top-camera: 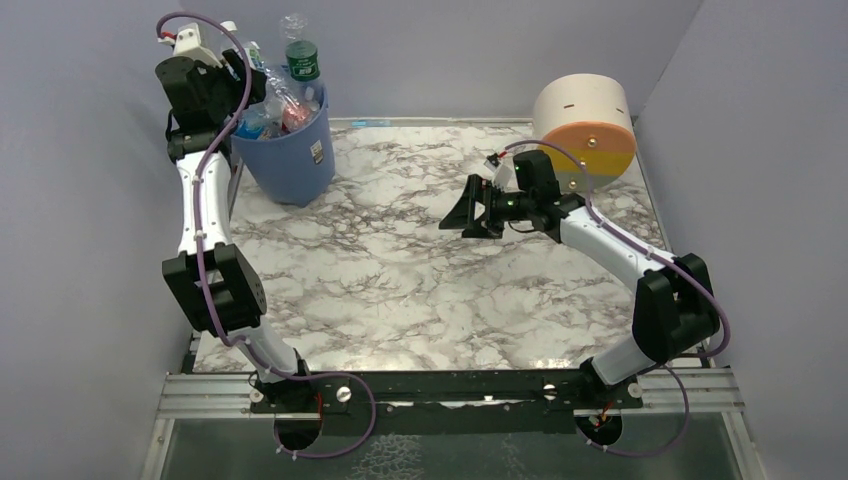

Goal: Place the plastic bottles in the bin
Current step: Place the plastic bottle in the trash bin.

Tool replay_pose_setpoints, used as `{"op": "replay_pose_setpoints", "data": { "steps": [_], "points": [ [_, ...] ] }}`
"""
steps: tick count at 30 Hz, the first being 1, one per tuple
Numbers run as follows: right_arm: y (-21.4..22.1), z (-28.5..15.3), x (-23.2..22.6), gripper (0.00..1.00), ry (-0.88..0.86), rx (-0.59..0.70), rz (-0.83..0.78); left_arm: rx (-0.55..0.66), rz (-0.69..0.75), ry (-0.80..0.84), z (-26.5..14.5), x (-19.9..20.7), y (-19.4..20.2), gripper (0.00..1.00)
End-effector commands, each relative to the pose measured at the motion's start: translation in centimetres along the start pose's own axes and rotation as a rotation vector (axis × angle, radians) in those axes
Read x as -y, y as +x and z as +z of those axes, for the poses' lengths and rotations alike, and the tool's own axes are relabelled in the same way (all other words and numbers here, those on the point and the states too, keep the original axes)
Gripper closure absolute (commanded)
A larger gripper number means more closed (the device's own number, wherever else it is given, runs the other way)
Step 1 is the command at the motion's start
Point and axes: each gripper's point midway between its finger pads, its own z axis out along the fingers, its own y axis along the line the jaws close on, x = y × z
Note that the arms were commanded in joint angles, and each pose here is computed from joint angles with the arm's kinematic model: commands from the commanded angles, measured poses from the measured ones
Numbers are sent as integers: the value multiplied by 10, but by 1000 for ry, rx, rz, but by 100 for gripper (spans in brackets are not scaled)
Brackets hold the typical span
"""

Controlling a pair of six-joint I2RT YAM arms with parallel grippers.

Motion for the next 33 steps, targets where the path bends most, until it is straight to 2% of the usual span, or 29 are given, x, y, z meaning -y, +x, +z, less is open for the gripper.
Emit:
{"op": "replay_pose_setpoints", "data": {
  "steps": [1,10,12,24,28,33],
  "points": [
    [1,-1,-4,0,-42,-2,-5,7,26,-39,6,-8,3,39],
    [2,-3,-6,0,-51,-3,-8,-17,8,-41,6,-15,31,39],
    [3,-2,-6,0,-53,-5,-7,3,12,-33,-3,-10,27,39],
    [5,-4,-9,0,-70,-9,-3,30,-9,8,-21,-4,56,38],
    [6,-6,-11,1,-74,-5,-3,9,-29,13,-22,-5,66,35],
    [7,-8,-13,0,-77,-3,-6,-34,-48,6,-18,-6,71,24]
  ]
}}
